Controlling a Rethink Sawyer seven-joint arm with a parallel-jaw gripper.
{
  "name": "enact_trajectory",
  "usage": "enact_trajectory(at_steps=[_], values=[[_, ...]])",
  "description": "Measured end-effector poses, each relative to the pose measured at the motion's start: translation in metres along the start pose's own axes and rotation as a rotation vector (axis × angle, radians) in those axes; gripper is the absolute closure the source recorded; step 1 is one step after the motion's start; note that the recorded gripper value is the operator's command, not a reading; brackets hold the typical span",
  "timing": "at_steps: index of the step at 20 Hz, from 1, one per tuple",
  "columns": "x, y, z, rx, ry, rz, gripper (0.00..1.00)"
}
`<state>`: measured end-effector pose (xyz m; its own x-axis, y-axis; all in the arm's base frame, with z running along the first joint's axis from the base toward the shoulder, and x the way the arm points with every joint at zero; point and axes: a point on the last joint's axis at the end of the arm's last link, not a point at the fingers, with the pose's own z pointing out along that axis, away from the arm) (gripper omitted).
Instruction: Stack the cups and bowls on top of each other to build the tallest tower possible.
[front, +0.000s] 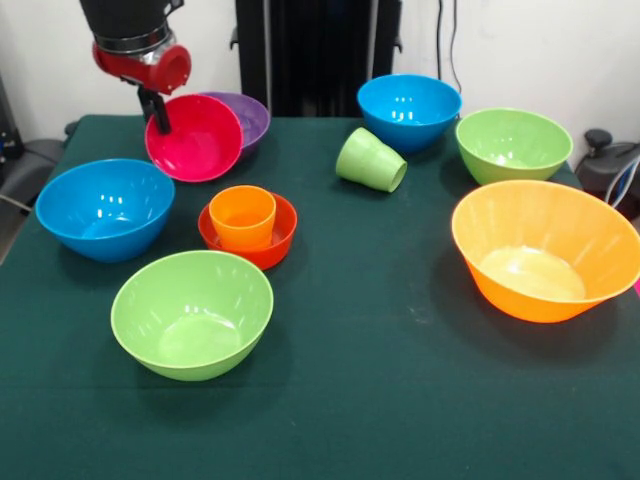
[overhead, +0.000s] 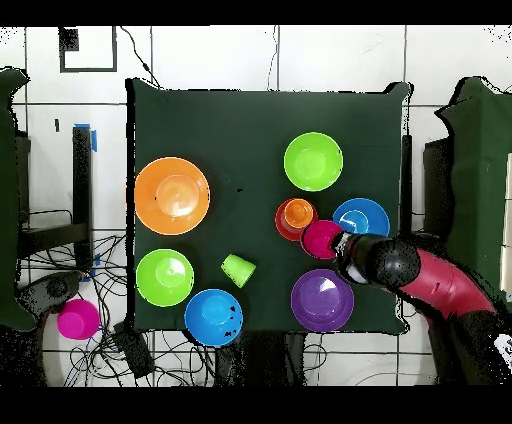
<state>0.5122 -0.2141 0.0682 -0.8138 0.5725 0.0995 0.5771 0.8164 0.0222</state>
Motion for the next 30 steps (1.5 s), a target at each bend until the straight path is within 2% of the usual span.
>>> enact_trajectory(at_steps=[11,17,30], values=[[-0.002,0.018,-0.001,-0.021,-0.007,-0.034,1.0],[0.0,0.024,-0.001,-0.02,-0.007,-0.046,1.0],[0.01,0.054,-0.001,-0.012,0.003,-0.104,1.0]])
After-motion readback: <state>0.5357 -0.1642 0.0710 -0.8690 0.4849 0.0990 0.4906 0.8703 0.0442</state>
